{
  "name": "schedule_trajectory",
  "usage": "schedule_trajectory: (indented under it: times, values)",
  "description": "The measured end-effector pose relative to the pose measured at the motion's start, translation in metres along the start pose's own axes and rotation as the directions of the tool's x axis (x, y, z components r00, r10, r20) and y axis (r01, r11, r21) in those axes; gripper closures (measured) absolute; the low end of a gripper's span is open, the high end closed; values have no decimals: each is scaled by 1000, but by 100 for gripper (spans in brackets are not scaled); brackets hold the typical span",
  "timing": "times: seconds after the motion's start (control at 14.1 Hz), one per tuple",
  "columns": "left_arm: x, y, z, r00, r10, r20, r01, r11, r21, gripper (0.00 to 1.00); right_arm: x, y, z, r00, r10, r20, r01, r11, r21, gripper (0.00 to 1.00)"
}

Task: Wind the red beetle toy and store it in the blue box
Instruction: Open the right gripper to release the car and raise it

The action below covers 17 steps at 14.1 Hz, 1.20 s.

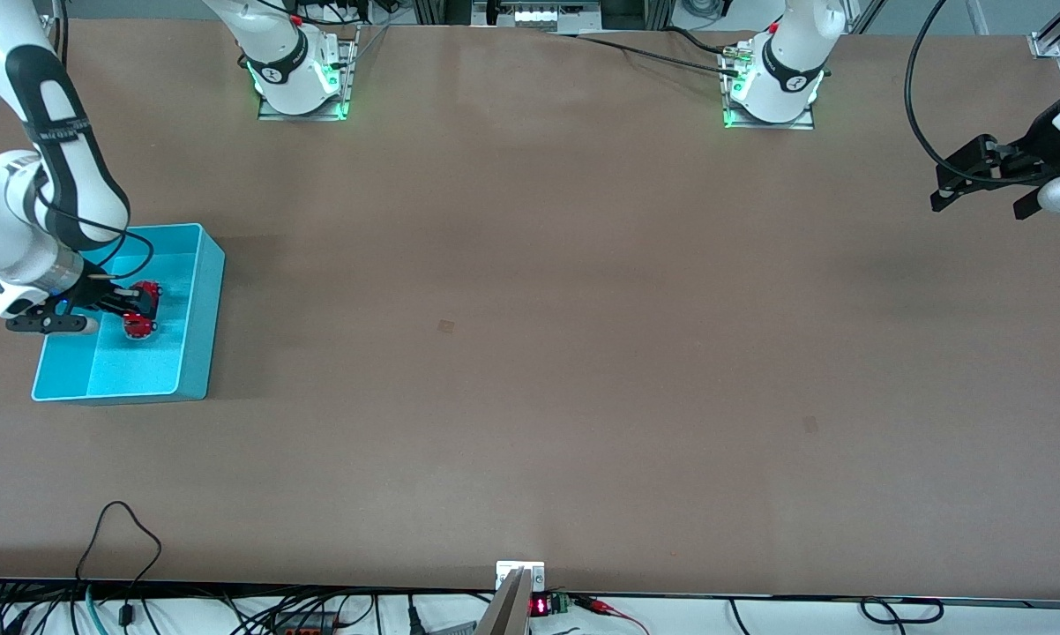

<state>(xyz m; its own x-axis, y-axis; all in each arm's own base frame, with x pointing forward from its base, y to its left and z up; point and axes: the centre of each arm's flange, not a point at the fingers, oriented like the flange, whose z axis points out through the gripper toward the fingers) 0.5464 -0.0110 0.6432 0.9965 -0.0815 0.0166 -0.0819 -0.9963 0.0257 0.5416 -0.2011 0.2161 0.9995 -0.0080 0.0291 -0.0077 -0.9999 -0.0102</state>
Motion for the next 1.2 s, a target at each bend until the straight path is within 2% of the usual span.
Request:
schedule_trajectory:
  times: [0.21,0.35,0.43,0.5,0.78,0.99,1.2]
  values:
    - [0,0,0,1000,0,0,0,1000,0,0,-2,-1,17,1000,1,13,-1,1000,1,56]
    - [0,0,0,1000,0,0,0,1000,0,0,-2,-2,18,1000,9,12,-9,1000,2,43]
    - [0,0,0,1000,0,0,0,1000,0,0,-2,-2,18,1000,12,13,-12,1000,2,43]
    - [0,0,0,1000,0,0,0,1000,0,0,-1,-2,18,1000,14,12,-14,1000,3,38]
    - [0,0,0,1000,0,2,0,1000,0,0,8,-1,-3,999,15,-28,-15,1000,-8,2]
    - [0,2,0,1000,3,4,-3,1000,0,0,19,-16,-46,999,8,-32,-8,1000,9,0]
    - [0,3,0,1000,6,4,-6,1000,0,0,42,-58,-112,1000,2,12,-2,999,45,0]
